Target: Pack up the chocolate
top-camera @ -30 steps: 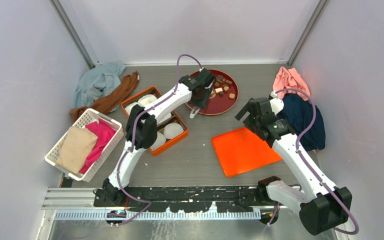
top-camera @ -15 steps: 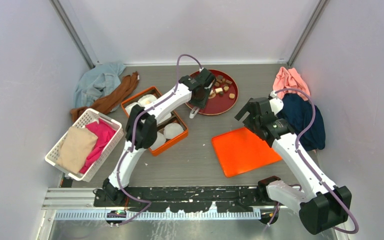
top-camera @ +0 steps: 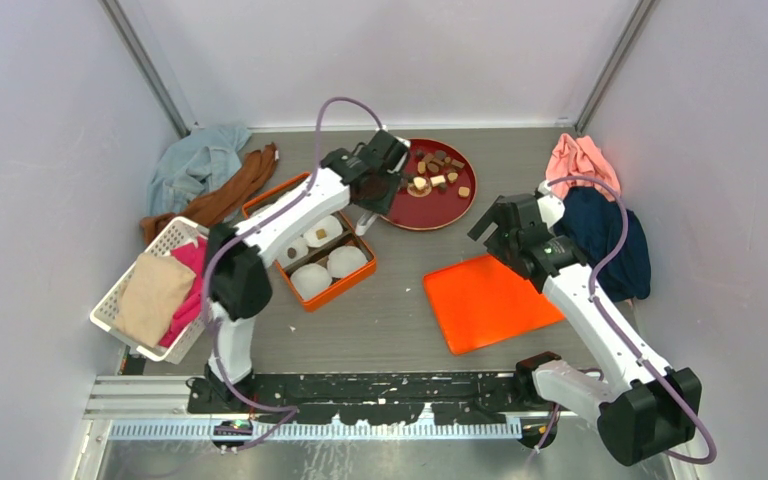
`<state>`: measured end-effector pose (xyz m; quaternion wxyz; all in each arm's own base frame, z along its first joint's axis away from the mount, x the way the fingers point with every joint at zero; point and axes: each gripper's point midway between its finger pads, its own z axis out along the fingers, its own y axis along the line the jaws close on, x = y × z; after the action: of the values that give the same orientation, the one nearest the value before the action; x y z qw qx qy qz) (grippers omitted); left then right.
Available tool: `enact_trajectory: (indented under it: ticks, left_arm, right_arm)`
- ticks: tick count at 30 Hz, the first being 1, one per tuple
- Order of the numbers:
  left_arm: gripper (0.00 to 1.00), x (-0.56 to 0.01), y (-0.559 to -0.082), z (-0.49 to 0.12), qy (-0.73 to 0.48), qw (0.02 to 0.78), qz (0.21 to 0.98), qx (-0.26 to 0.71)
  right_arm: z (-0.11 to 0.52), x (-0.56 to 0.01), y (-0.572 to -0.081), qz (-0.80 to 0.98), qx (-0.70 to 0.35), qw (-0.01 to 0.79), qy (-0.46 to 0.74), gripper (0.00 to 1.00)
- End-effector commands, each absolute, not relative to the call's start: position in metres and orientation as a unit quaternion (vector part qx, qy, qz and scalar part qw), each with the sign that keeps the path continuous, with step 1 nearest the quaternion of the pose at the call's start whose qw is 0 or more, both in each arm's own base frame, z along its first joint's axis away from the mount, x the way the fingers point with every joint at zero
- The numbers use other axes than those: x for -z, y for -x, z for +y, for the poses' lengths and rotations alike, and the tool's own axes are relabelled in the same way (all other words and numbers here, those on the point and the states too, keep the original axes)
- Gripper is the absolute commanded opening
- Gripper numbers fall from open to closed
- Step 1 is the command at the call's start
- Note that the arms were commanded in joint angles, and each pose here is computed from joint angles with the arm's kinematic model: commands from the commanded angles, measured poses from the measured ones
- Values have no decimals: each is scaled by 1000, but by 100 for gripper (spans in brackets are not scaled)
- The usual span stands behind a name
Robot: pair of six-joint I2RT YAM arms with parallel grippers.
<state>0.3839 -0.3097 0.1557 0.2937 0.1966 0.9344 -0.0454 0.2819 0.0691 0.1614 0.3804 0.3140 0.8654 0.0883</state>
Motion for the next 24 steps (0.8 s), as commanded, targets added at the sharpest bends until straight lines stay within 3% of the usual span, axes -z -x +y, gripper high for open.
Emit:
enact_trajectory:
  ticks: [1, 14, 24]
  left_arm:
    - [0, -213, -373, -285, -193, 363, 910, 54]
    - [0, -216, -274, -204, -203, 309, 928, 41]
    - [0, -205, -215, -156, -133, 263, 955, 28]
  right_arm:
    - [73, -181, -295, 851, -110, 407, -314, 94]
    - [80, -175, -303, 857, -115, 399, -306, 94]
    - [85, -172, -308, 857, -123, 396, -305, 94]
